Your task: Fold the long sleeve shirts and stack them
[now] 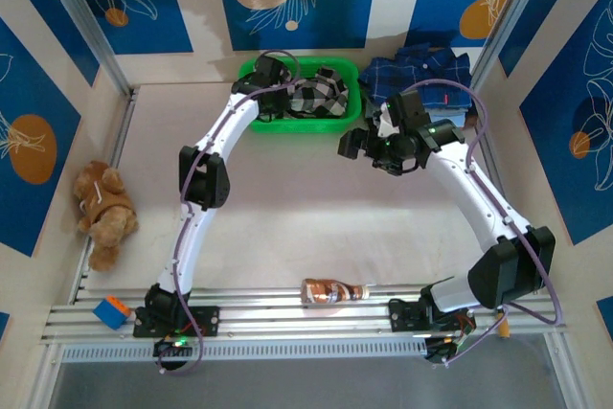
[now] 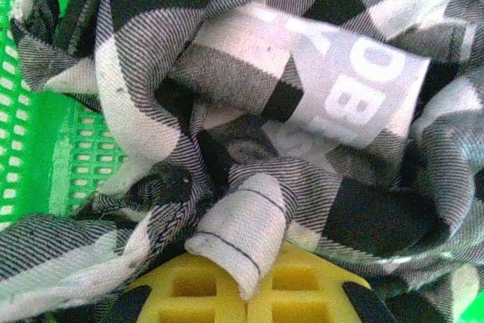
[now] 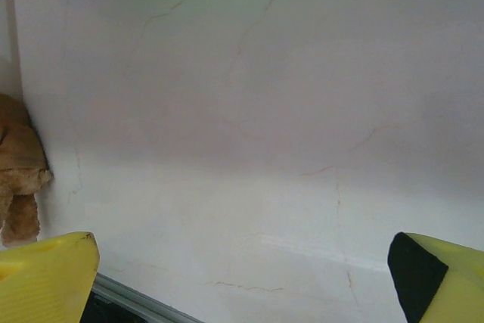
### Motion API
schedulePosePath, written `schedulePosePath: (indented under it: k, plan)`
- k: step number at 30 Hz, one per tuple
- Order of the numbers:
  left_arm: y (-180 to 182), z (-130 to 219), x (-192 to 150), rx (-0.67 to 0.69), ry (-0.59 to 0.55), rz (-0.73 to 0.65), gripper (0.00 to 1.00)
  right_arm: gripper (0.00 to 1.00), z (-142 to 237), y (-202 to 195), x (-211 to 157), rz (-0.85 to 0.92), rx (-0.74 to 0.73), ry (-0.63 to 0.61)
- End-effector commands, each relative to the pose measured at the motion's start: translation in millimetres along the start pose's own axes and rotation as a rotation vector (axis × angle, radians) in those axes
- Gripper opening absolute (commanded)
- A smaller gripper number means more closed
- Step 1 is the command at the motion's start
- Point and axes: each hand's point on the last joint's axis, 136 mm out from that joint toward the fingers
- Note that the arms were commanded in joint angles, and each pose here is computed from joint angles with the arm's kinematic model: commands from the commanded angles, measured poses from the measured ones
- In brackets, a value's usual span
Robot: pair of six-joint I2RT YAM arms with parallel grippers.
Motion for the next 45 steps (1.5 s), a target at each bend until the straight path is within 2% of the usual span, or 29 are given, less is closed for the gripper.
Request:
schedulePosePath:
  k: [1,4,7,12,18,21,23,26,28,30,33,38,42,45]
  plan:
    - [-20,73,71,-0.101,-0.202,0.003,0.0,1.0,-4,-7,-2,-0.068,0.029,0.014]
    - [-37,135,108,-0.176,-0.333,-0.027,0.0,1.0,-10,-21,-2,-0.103,0.012,0.018]
    - [-55,210,141,-0.274,-0.477,-0.055,0.0,0.99,-16,-33,-4,-0.143,0.01,0.031]
    - [-93,357,175,-0.497,-0.736,-0.105,0.0,0.99,-24,-40,-2,-0.174,0.039,0.033]
    - [-133,513,172,-0.804,-0.965,-0.136,0.0,1.0,-33,-35,10,-0.174,0.072,0.027]
    - [-149,565,157,-0.906,-1.018,-0.166,0.0,1.0,-35,-27,19,-0.172,0.102,0.024]
    - [-155,587,148,-0.955,-1.035,-0.178,0.0,0.99,-35,-16,26,-0.168,0.148,0.022]
    - [-163,605,137,-1.005,-1.031,-0.187,0.0,1.0,-32,6,35,-0.13,0.23,0.003]
    - [-170,610,129,-1.03,-1.018,-0.205,0.0,1.0,-31,11,38,-0.117,0.23,-0.011]
    - [-180,592,121,-1.003,-0.969,-0.232,0.0,1.0,-32,10,40,-0.126,0.225,-0.018]
    - [-189,548,115,-0.959,-0.868,-0.227,0.0,1.0,-31,7,40,-0.14,0.227,-0.021]
    - [-217,530,98,-1.023,-0.799,-0.226,0.0,1.0,-23,-1,37,-0.143,0.202,-0.042]
    - [-260,508,56,-1.094,-0.677,-0.287,0.0,1.0,-8,-21,36,-0.194,0.175,-0.096]
    - [-289,489,22,-1.172,-0.567,-0.301,0.0,1.0,12,-37,37,-0.224,0.164,-0.182]
Point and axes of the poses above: each hand's point on the last joint's axis, 136 mm out from that joint toward the fingers, its own z axis back along the fingers, its own y axis along the line the jaws close on, x = y × z, and after that the axes turned 3 degrees about -z, right-handed
